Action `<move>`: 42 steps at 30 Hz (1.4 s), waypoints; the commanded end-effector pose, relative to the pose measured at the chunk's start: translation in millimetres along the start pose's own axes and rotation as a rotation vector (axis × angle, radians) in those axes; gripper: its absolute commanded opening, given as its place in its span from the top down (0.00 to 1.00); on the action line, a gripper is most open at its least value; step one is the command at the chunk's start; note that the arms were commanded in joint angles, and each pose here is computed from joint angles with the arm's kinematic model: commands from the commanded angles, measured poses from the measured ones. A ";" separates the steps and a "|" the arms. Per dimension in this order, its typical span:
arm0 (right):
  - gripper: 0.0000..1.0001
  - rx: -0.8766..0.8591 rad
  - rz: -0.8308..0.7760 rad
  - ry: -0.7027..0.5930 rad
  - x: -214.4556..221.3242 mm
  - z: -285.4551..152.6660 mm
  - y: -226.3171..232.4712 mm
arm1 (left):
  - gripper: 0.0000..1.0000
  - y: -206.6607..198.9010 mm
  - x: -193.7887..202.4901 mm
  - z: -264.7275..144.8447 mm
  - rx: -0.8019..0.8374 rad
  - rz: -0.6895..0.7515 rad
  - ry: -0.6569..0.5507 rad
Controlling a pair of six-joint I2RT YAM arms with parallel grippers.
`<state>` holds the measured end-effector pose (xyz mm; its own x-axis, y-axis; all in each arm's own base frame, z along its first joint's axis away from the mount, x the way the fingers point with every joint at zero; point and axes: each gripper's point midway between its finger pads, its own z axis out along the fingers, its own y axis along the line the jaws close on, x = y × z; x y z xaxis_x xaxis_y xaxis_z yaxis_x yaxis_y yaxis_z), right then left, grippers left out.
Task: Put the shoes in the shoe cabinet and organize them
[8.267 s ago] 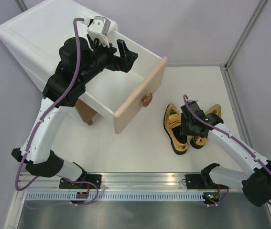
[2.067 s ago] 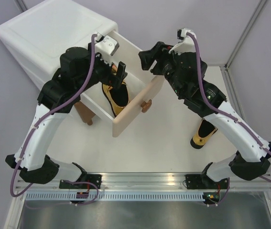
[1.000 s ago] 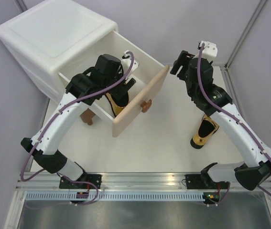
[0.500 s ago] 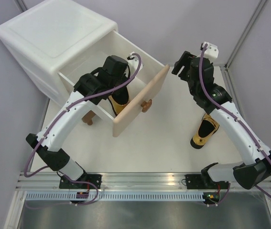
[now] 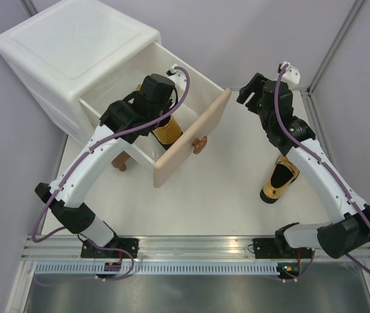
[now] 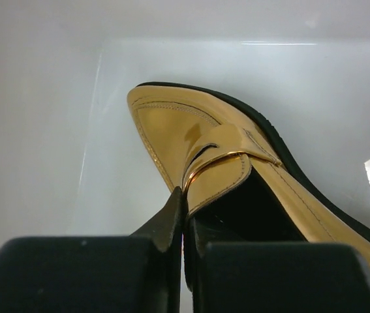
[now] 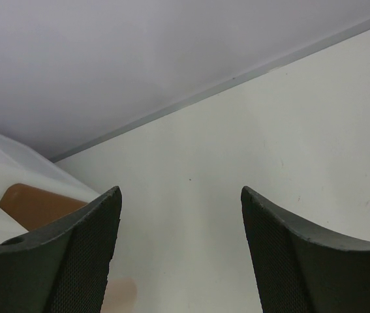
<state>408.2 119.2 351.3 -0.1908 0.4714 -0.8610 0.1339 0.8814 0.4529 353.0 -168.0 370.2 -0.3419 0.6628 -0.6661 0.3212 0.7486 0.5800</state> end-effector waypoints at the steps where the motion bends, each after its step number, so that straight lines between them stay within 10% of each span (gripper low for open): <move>1: 0.22 -0.050 0.066 -0.036 -12.6 -1.9 8.5 | 0.98 40.3 -1.2 -25.2 -0.154 -0.086 -0.013; 42: 0.23 -0.046 0.105 -0.001 2.4 -1.8 -16.1 | 0.98 20.5 48.3 -30.7 -0.227 0.030 0.182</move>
<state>409.3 107.9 327.8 -0.2124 0.5423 -0.8129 0.1348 0.8402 0.5252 317.0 -130.1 352.7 -0.5269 0.6483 -0.5496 0.1508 0.7077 0.6903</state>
